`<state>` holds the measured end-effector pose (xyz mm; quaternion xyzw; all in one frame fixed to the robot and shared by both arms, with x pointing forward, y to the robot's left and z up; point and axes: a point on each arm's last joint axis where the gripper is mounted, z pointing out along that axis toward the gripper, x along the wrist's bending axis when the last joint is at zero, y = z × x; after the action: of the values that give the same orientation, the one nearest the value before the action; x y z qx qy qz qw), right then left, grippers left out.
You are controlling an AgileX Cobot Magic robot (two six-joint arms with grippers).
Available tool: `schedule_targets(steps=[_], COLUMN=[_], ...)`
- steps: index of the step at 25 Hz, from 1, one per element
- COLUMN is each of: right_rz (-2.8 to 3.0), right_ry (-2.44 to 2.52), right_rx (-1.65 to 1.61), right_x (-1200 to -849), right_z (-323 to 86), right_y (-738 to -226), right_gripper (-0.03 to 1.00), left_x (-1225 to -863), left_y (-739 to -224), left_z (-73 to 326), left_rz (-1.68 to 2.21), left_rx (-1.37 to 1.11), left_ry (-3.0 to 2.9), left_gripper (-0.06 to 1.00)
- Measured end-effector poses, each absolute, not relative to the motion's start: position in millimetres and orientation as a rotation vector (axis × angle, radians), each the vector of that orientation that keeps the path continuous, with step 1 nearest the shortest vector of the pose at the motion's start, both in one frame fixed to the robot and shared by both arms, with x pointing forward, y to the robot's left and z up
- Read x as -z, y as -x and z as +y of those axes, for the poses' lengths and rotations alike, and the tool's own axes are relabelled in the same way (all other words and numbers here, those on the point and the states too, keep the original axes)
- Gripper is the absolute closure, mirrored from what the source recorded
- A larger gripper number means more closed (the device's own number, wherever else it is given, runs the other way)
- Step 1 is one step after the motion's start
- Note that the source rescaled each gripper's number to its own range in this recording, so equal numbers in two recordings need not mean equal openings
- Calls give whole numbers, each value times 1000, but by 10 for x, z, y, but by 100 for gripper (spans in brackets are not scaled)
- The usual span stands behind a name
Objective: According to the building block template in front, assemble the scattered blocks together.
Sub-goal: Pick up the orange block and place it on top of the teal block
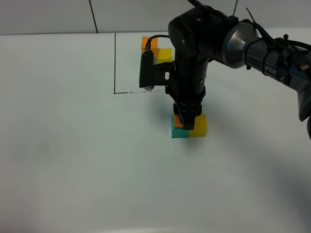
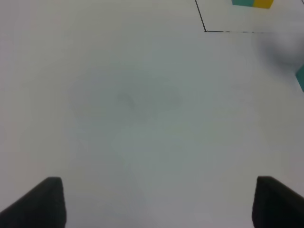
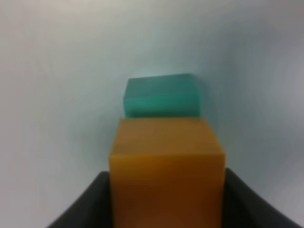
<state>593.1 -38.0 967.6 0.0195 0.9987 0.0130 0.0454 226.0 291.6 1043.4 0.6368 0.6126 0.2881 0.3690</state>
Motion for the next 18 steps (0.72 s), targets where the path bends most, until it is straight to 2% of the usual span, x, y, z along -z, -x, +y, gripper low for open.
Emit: schedule_targets(steps=[18], right_rz=[3070], right_ry=[-28], right_rx=[-71], right_x=[-9598], right_z=[-341], right_y=[-5932], right_gripper=[95], left_x=[-10434], left_y=[-2260], left_z=[2916], left_rz=[1572], left_rx=[-739], left_ry=[-1635], left_gripper=[15])
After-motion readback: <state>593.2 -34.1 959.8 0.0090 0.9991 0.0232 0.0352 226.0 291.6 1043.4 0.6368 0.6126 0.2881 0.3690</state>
